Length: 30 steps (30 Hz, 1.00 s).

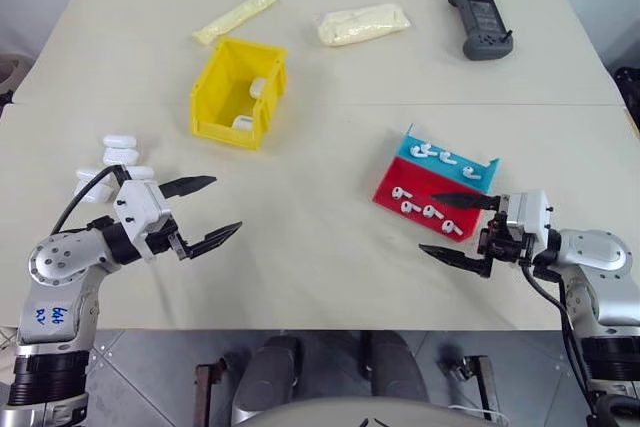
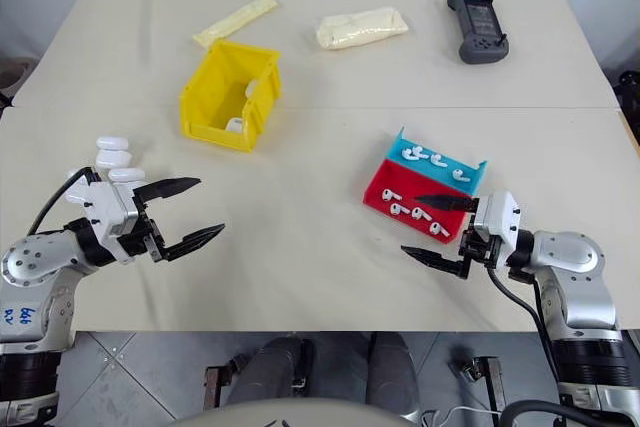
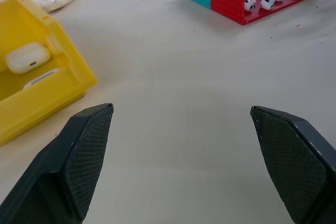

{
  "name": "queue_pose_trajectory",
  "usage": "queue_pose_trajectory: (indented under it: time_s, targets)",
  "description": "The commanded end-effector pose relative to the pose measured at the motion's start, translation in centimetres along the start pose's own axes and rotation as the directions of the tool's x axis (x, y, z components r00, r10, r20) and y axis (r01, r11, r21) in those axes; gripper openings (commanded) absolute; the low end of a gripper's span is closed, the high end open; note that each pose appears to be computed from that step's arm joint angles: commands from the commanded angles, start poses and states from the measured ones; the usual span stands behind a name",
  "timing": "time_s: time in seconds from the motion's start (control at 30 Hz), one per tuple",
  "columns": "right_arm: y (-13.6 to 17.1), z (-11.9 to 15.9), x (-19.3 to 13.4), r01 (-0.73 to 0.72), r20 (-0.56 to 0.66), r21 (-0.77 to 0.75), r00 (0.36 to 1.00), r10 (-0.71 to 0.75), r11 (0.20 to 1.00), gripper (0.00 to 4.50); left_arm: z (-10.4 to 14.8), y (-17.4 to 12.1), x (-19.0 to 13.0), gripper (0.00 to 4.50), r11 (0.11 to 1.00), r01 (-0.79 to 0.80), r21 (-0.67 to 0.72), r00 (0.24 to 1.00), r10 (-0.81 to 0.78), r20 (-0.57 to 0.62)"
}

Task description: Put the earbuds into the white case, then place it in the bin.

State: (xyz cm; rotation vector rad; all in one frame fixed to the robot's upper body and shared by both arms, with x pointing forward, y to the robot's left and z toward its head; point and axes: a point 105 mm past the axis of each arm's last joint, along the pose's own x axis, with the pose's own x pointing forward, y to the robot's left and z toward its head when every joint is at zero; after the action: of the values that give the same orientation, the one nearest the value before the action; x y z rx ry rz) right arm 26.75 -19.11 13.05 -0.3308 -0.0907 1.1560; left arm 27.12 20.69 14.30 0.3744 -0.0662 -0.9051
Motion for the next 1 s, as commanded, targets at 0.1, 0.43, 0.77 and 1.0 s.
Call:
queue_pose_trajectory:
  time_s: [0.1, 0.43, 0.77, 1.0]
  targets:
    - [0.8, 1.5, 1.9, -0.056, 0.068, -0.042, 0.996, 0.059, 0.998, 4.5, -0.1, 1.0, -1.5, 4.45, 0.992, -0.125, -0.032, 0.992, 0.125, -0.002]
    - [2.2, 6.1, 7.4, -0.112, 0.292, -0.108, 0.946, 0.139, 0.988, 4.5, -4.3, 0.2, -12.9, 4.45, 0.676, -0.723, -0.139, 0.689, 0.692, -0.217]
    - [2.7, 7.8, 8.0, -0.089, 0.333, -0.135, 0.934, 0.13, 0.987, 4.5, -6.0, -1.4, -15.8, 4.45, 0.549, -0.817, -0.178, 0.576, 0.754, -0.315]
    - [3.3, 6.9, 6.8, -0.148, 0.268, -0.061, 0.95, 0.159, 0.987, 4.5, -3.7, 1.6, -12.0, 4.45, 0.628, -0.761, -0.16, 0.636, 0.676, -0.372]
